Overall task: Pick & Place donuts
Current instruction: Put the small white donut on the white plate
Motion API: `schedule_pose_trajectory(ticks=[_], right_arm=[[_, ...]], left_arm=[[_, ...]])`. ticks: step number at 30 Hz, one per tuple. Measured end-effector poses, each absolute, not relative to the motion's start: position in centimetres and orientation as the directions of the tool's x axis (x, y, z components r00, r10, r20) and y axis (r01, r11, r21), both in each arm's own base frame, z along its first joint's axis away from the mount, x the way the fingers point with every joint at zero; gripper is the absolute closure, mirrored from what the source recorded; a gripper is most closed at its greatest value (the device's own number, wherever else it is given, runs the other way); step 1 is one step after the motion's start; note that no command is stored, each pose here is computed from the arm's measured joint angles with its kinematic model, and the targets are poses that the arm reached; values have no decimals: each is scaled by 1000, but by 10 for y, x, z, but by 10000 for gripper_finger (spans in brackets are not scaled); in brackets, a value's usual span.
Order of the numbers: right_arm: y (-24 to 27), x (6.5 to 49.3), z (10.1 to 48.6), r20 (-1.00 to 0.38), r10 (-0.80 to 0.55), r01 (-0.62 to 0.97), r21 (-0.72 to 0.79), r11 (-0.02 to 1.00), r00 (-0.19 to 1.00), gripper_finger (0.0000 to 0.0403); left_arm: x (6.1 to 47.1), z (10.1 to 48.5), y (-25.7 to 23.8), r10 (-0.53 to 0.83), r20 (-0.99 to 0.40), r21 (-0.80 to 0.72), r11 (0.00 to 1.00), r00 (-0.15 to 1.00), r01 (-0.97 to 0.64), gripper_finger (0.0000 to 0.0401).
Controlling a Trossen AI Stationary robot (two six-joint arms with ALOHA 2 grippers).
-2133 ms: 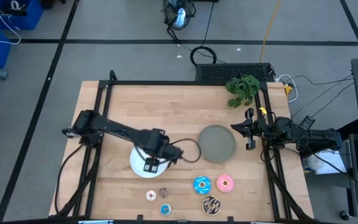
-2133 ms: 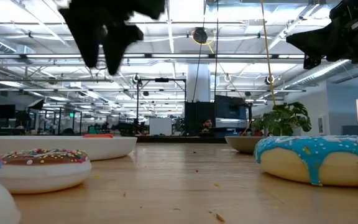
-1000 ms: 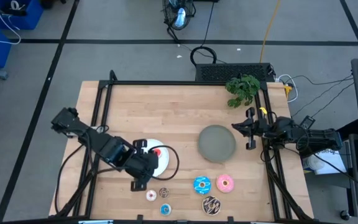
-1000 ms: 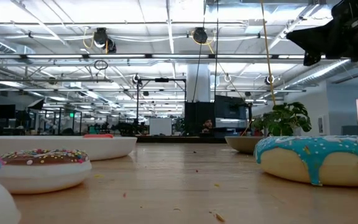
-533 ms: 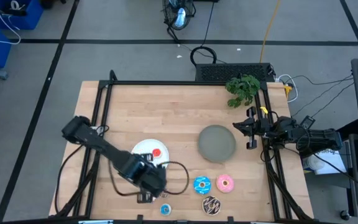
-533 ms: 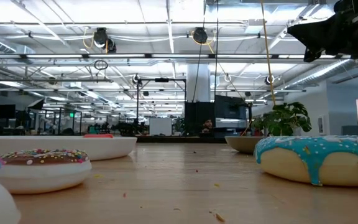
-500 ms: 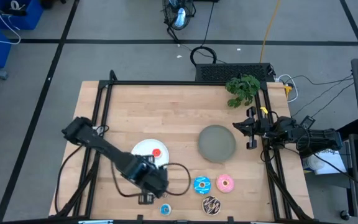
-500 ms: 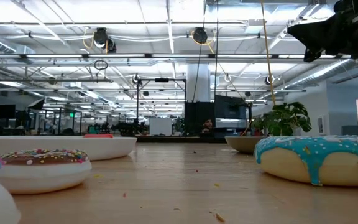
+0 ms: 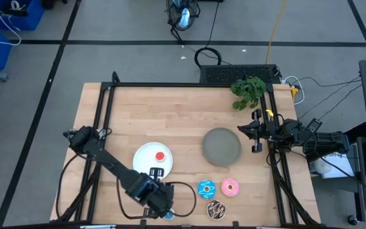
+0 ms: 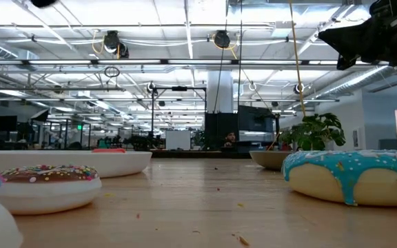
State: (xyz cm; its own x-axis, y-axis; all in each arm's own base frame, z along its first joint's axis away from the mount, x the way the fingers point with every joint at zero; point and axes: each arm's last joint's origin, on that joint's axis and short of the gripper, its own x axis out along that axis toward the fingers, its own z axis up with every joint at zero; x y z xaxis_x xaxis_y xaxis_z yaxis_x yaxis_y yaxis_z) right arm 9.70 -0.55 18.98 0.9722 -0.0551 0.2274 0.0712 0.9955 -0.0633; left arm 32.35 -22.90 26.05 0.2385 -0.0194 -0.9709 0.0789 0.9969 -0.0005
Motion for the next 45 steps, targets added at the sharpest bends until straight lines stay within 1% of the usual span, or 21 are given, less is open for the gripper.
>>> schedule_pose_trajectory(ticks=[2, 4, 7, 13, 15, 18, 23, 29, 33, 41, 45], right_arm=[[-6, 97, 190, 225, -55, 71, -63, 995, 973, 403], [-6, 97, 189, 223, -55, 70, -63, 996, 973, 403], [-6, 97, 188, 214, -54, 69, -63, 996, 975, 403], [-6, 97, 188, 206, -55, 69, -63, 996, 977, 403], [-6, 97, 188, 207, -55, 69, -63, 996, 977, 403], [-6, 97, 188, 207, -55, 69, -63, 996, 977, 403], [-6, 98, 187, 203, -54, 68, -63, 996, 978, 403], [-6, 98, 187, 201, -54, 68, -63, 996, 978, 403], [-6, 98, 187, 201, -54, 68, -63, 996, 978, 403], [-6, 98, 187, 201, -54, 68, -63, 996, 978, 403], [-6, 98, 187, 201, -54, 68, -63, 996, 978, 403]], left_arm=[[323, 260, -229, -24, -974, -10, 998, 226, 61, 330], [320, 260, -232, -65, -978, -50, 996, 196, 77, 304], [316, 259, -240, -110, -978, -92, 990, 175, 110, 255], [312, 256, -251, -83, -973, -58, 991, 217, 119, 151], [309, 253, -257, -69, -972, -39, 990, 226, 135, 126], [308, 246, -262, -54, -973, -24, 991, 223, 135, 100], [314, 226, -264, -22, -985, -4, 994, 171, 108, 81], [318, 203, -269, -17, -995, 7, 973, 103, 229, 80], [321, 191, -271, -8, -997, 11, 965, 71, 262, 80], [329, 165, -268, -3, -1000, -5, 967, -9, 255, 80], [330, 161, -264, 1, -999, -10, 970, -44, 244, 80]])
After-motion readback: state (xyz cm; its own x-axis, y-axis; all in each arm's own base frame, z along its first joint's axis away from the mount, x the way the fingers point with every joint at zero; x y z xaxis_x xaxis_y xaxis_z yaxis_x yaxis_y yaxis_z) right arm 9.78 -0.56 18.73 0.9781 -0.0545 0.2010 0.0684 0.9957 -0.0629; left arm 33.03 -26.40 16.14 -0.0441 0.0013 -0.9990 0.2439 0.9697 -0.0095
